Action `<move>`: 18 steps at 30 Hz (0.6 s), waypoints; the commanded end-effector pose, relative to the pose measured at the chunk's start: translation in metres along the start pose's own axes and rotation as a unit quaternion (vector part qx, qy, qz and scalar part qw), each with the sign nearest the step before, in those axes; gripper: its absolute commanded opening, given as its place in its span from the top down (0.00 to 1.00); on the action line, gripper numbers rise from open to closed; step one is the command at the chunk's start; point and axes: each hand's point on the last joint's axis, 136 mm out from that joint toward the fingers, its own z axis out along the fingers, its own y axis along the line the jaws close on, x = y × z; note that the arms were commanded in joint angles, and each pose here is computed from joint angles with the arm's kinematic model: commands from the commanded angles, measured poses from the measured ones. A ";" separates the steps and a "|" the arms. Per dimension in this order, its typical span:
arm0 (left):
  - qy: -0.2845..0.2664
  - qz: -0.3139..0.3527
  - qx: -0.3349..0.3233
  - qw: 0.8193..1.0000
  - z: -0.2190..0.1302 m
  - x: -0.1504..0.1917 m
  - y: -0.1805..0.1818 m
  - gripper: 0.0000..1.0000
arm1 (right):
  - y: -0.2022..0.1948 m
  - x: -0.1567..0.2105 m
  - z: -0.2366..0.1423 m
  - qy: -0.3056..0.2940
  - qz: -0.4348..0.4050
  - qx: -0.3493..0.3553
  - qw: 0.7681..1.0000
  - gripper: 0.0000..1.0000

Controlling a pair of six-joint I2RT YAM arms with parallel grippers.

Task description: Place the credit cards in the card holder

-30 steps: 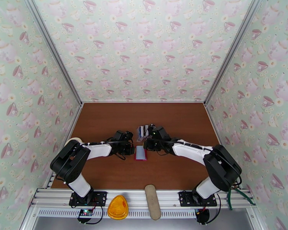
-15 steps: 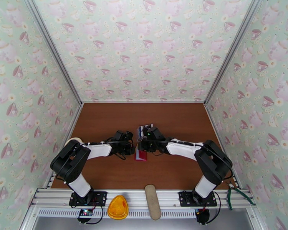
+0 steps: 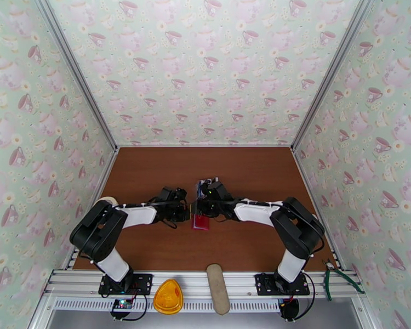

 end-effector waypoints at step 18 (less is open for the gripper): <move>-0.044 -0.054 -0.014 0.997 -0.027 -0.007 0.030 0.95 | 0.008 0.006 0.016 0.016 0.018 -0.047 0.999 0.36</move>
